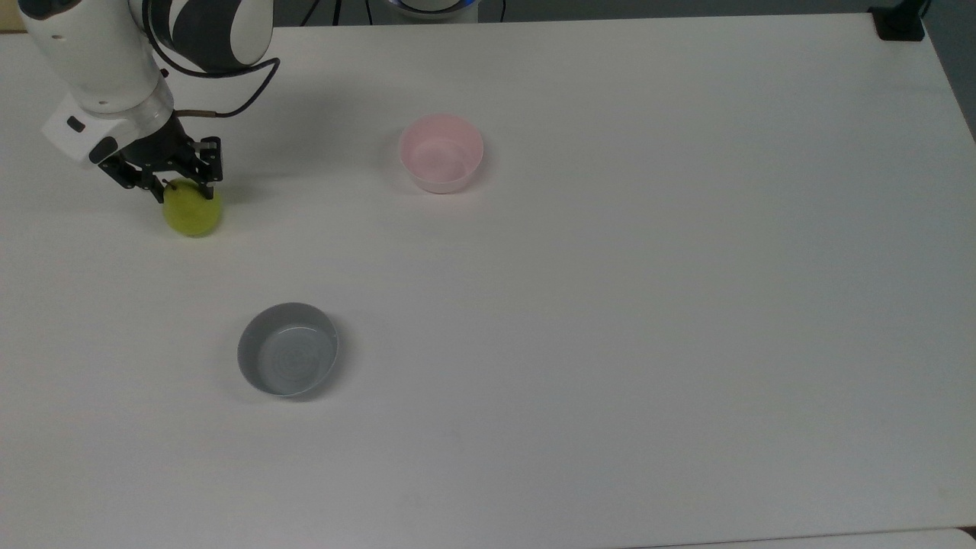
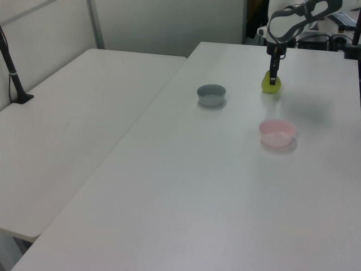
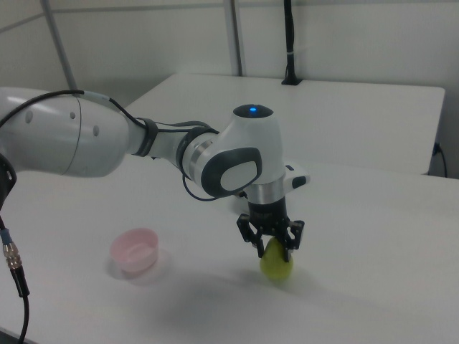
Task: Place the pear in the bowl
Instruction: 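Close the gripper on the pear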
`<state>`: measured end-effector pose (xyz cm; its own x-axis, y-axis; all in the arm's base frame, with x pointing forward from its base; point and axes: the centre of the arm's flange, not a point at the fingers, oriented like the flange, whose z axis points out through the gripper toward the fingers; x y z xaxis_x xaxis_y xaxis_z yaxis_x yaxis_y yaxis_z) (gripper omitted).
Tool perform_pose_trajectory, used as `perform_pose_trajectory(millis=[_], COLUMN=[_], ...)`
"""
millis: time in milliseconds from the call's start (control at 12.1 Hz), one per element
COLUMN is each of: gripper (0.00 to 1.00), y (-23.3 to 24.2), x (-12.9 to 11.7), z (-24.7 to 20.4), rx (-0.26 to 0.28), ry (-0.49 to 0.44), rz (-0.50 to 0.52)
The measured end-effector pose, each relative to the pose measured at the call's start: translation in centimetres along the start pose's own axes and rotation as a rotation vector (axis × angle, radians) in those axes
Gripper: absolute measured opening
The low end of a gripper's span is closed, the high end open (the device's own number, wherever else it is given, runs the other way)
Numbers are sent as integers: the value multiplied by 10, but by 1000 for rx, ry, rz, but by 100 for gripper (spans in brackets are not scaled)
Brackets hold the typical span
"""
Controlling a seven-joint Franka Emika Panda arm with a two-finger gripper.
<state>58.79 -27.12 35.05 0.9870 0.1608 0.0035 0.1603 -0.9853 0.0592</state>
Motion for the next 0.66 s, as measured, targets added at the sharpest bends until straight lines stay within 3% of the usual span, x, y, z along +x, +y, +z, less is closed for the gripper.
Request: perform_pose_trajectory(millis=[247,660], gripper=[60,56], y=[0,-21], x=[1,-6], z=[-9,-109], rx=[0,51], ry=[13,32], rz=[2,-12])
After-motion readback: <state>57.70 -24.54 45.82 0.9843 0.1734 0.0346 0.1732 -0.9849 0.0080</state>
